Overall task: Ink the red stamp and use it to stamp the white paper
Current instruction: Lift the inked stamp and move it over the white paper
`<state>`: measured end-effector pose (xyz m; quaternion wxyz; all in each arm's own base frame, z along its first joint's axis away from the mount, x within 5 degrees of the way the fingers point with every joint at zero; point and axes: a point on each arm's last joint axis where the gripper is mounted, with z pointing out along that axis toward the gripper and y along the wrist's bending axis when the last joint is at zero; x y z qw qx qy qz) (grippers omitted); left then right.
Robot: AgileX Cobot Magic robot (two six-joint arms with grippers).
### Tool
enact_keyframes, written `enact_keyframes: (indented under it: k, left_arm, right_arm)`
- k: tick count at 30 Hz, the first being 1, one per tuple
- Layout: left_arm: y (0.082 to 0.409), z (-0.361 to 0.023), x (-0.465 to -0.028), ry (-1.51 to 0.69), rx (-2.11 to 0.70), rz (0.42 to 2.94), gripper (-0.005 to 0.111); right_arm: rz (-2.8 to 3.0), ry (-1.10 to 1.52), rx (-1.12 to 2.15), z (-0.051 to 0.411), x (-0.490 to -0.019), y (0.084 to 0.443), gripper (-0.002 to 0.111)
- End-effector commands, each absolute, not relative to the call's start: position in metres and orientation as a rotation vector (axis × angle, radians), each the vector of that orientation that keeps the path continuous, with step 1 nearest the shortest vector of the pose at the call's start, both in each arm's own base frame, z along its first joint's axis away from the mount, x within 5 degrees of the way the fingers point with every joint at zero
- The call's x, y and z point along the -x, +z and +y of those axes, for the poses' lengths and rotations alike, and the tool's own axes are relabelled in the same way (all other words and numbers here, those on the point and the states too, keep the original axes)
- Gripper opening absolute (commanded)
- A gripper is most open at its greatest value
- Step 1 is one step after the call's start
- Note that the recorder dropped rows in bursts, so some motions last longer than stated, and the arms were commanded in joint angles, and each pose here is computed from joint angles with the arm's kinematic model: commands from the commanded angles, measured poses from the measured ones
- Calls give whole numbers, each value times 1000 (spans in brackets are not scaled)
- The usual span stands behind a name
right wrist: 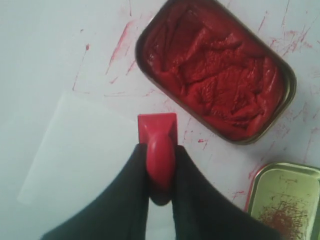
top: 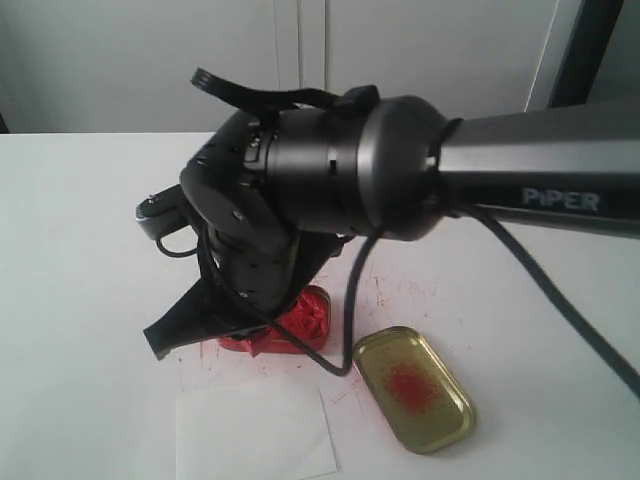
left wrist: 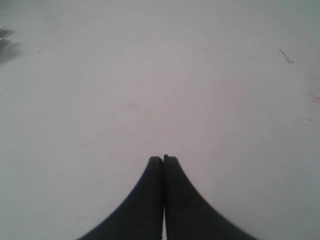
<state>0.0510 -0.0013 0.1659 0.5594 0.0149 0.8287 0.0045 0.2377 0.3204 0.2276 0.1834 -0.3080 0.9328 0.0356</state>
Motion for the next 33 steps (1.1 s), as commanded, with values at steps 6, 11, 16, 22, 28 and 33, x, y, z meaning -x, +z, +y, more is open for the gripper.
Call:
enact_keyframes:
  k: [6, 11, 16, 22, 28, 33]
  left_arm:
    - [164, -1, -51, 8, -30, 1956, 0]
    - [164, -1, -51, 8, -30, 1956, 0]
    - [164, -1, -51, 8, -30, 1956, 0]
    - [164, -1, -51, 8, -30, 1956, 0]
    - [164, -1, -51, 8, -30, 1956, 0]
    - [164, -1, -51, 8, -30, 1956, 0]
  right_arm:
    - [2576, 206, 861, 300, -207, 212, 0]
    - [2558, 250, 871, 304, -191, 196, 0]
    - [2570, 275, 848, 303, -184, 187, 0]
    - [2599, 270, 827, 305, -185, 177, 0]
    - [2633, 271, 800, 308, -186, 165, 0]
    - [2623, 281, 800, 309, -186, 166, 0]
